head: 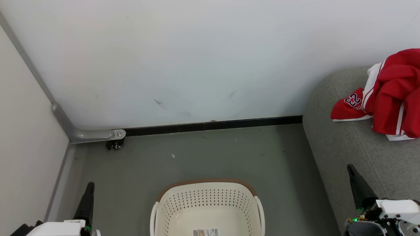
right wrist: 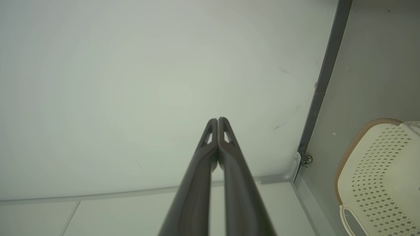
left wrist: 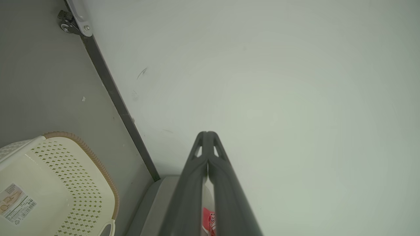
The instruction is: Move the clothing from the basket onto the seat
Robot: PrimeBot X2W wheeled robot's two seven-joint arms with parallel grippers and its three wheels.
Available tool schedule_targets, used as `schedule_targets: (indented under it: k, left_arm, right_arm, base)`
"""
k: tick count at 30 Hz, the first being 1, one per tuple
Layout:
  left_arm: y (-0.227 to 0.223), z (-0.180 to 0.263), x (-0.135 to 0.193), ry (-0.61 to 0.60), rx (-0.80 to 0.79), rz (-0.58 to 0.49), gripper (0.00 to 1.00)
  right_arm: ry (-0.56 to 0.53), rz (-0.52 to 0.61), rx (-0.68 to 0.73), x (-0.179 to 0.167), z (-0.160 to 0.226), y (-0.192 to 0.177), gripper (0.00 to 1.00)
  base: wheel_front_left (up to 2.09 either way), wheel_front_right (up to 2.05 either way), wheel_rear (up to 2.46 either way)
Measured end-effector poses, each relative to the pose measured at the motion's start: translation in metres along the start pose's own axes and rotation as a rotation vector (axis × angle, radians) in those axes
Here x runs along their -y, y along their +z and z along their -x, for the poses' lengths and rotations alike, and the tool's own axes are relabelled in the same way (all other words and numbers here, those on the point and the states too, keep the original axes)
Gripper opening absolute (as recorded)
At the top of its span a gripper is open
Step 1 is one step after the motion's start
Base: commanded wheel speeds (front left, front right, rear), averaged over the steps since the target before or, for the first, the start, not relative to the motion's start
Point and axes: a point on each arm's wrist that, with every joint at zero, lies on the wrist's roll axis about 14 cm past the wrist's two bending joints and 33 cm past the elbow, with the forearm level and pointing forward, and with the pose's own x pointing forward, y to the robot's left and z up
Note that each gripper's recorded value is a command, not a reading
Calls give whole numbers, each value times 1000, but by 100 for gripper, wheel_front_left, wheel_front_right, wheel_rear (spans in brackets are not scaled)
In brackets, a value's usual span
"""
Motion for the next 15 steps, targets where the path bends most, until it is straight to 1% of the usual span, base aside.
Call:
schedule_targets:
  k: [15]
  left_arm:
    - [0, 0, 1, -2, 0, 0, 0]
  right_arm:
    - [1, -1, 2, -1, 0, 1, 0]
  base:
    - [0, 0, 0]
